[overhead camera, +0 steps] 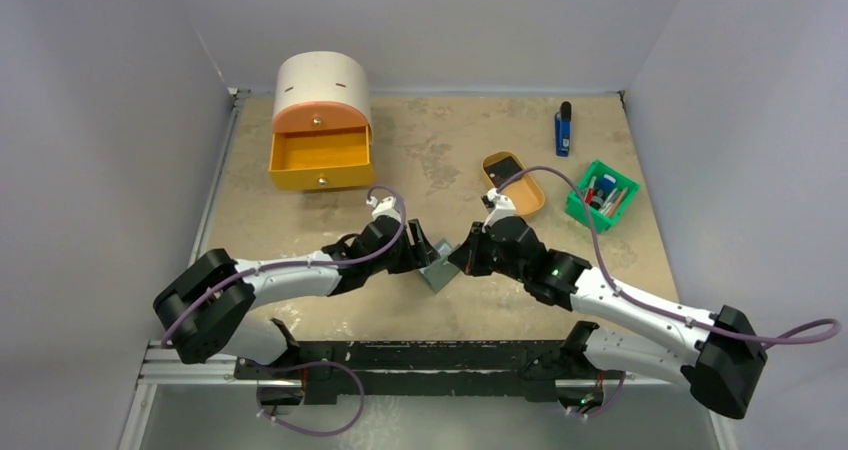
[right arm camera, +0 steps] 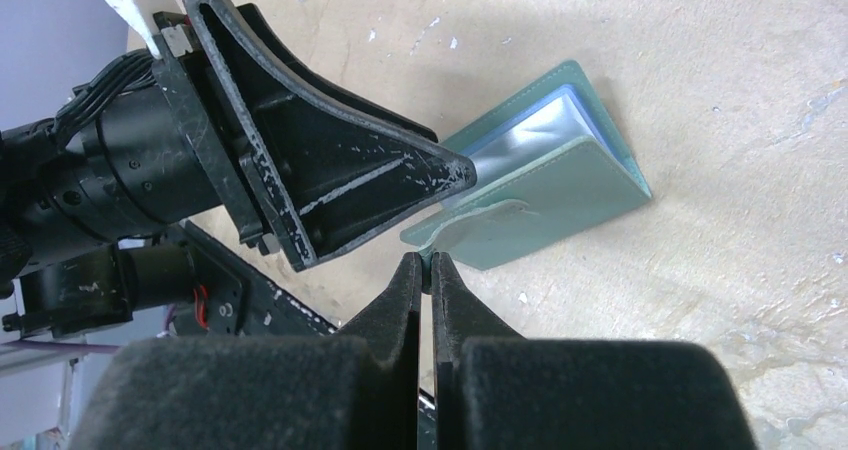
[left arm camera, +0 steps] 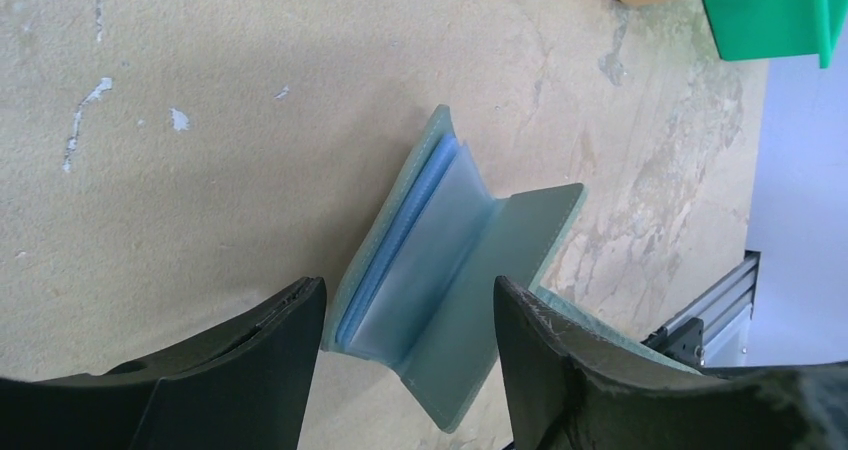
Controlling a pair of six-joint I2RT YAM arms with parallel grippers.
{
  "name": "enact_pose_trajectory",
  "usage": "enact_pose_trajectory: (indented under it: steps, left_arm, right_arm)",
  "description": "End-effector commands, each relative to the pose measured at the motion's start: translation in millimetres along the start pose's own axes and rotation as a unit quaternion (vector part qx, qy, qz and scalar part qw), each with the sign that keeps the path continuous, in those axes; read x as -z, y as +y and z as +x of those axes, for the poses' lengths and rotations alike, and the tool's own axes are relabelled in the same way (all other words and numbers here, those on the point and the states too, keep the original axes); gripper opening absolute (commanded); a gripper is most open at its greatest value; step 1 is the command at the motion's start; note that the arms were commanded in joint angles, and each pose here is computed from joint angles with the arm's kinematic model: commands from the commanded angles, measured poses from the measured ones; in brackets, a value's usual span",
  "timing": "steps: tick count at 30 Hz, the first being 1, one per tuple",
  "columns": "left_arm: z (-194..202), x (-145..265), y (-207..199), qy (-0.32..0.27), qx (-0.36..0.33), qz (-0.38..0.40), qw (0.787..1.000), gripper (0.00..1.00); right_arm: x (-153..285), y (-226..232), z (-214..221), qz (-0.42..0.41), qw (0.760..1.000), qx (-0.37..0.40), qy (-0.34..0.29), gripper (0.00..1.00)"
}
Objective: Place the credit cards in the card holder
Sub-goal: Open the card holder at the center of the board.
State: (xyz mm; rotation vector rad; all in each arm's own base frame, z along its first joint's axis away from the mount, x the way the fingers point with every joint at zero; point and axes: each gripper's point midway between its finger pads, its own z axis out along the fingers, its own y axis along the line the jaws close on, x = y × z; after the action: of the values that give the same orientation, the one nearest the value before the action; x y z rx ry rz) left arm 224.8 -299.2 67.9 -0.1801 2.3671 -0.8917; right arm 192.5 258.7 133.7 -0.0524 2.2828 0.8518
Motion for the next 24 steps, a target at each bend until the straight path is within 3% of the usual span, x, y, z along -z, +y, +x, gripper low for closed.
enact_pose_trajectory:
  steps: [1, 16, 24]
  left_arm:
    - [-9, -3, -2, -0.024, -0.008, -0.004, 1.000, 0.61]
    - [13, -24, 33, 0.002, -0.024, -0.053, 0.998, 0.56]
    - [20, -31, 37, 0.014, -0.030, -0.053, 0.998, 0.48]
  right_arm:
    - [5, 1, -4, -0.007, 1.000, -0.008, -0.016, 0.00]
    - [19, -45, 13, 0.063, 0.997, -0.029, -0.027, 0.00]
    - [37, -94, 39, 0.208, 0.975, -0.074, 0.020, 0.00]
